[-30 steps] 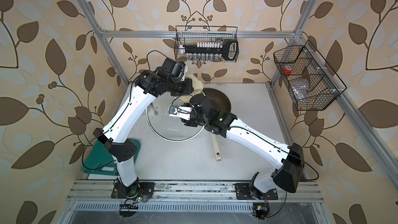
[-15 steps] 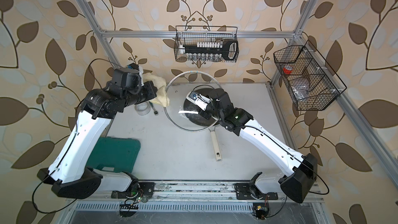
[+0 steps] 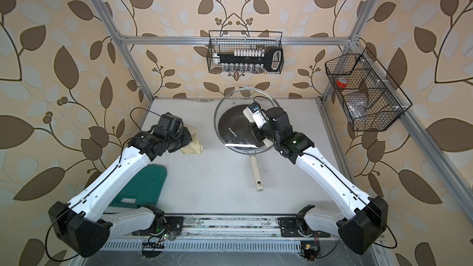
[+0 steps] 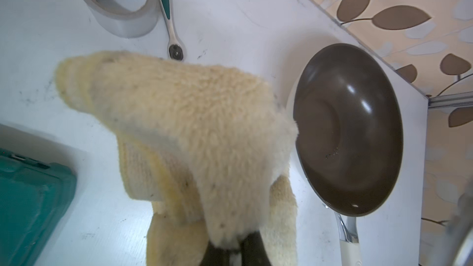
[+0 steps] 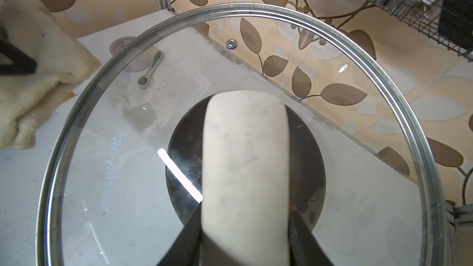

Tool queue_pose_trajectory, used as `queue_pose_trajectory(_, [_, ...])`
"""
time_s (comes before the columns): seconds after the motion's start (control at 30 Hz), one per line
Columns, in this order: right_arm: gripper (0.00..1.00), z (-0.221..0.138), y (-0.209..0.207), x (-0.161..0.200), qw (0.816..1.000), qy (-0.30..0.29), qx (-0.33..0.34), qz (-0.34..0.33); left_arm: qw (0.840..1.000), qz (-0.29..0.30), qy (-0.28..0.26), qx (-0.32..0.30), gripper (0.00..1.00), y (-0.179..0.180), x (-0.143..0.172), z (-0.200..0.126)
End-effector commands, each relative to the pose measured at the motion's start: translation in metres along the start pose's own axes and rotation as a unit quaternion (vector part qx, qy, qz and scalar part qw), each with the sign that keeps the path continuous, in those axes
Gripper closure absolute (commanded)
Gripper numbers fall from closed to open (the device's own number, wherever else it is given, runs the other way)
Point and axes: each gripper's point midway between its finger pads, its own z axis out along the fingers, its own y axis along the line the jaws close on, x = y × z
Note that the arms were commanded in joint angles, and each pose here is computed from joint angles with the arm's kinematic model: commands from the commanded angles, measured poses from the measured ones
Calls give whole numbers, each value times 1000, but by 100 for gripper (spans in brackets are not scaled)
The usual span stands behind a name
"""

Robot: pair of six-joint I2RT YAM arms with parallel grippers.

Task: Wipe the pot lid with a cloth
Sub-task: Place the cleaning item at the center of the board.

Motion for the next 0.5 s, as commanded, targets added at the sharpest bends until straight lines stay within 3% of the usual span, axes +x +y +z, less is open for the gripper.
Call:
queue_pose_trajectory(0.0, [100,-45,-18,-87,985,-168,23,37,999,-31,-6,41,100,-15,0,25])
queue_pose_trajectory(0.17, [100,-46,-18,-85,985,-166,21,39,999,-38,33,11,100,7,31,68])
queue_pose_trajectory(0.47, [100,-43,-19,-78,986,-160,21,45,990,-72,106,-64,100,42,77,113])
